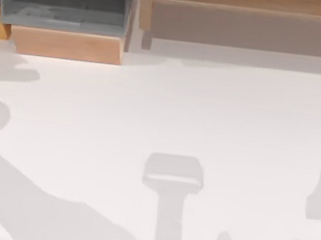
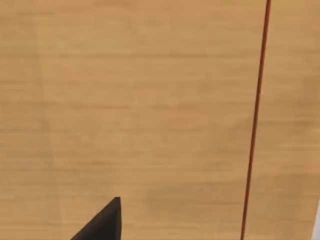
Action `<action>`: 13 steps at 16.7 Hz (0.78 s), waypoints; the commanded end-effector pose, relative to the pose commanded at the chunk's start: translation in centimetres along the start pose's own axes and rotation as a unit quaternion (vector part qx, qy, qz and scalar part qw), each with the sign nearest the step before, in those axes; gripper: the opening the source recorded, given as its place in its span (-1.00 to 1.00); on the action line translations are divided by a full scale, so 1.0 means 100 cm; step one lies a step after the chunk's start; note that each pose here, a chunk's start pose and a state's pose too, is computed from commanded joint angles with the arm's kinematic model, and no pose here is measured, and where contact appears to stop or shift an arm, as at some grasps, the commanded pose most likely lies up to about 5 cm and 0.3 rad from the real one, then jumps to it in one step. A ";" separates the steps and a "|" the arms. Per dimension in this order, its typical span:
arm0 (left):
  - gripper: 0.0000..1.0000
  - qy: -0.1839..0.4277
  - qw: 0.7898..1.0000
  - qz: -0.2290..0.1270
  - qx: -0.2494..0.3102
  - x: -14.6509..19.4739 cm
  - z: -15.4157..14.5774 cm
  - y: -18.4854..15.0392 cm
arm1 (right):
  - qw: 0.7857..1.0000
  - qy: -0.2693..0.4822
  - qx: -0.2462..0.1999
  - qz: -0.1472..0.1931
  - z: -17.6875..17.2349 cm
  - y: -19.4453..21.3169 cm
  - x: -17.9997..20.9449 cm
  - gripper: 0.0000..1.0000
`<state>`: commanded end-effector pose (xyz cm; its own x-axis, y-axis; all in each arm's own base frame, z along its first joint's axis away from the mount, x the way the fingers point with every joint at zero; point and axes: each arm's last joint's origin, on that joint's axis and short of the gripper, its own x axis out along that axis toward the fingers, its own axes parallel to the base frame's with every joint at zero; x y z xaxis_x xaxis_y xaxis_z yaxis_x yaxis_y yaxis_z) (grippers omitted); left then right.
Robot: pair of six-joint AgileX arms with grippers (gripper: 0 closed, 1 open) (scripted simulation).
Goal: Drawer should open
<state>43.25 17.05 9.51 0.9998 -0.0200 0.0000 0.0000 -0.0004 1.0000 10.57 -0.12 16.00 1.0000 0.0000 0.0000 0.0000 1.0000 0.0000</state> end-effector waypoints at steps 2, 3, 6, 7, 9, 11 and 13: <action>0.40 0.000 1.000 0.000 0.000 0.000 0.000 0.000 | 1.000 0.000 0.000 0.000 0.000 0.000 0.000 1.00; 0.25 0.000 1.000 0.000 0.000 0.000 0.000 0.000 | 1.000 0.000 0.000 0.000 0.000 0.000 0.000 1.00; -0.21 0.000 1.000 0.000 0.000 0.000 0.000 0.000 | 1.000 0.000 0.000 0.000 0.000 0.000 0.000 1.00; -0.36 0.000 1.000 0.000 0.000 0.000 0.000 0.000 | 1.000 0.000 0.000 0.000 0.000 0.000 0.000 1.00; -0.66 0.000 1.000 0.000 0.000 0.000 0.000 0.000 | 1.000 0.000 0.000 0.000 0.000 0.000 0.000 1.00; -0.96 0.000 1.000 0.000 0.000 0.000 0.000 0.000 | 1.000 0.000 0.000 0.000 0.000 0.000 0.000 1.00; -1.00 0.000 1.000 0.000 0.000 0.000 0.000 0.000 | 1.000 0.000 0.000 0.000 0.000 0.000 0.000 1.00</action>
<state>43.25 17.05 9.51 0.9998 -0.0200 0.0000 0.0000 -0.0004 1.0000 10.57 -0.12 16.00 1.0000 0.0000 0.0000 0.0000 1.0000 0.0000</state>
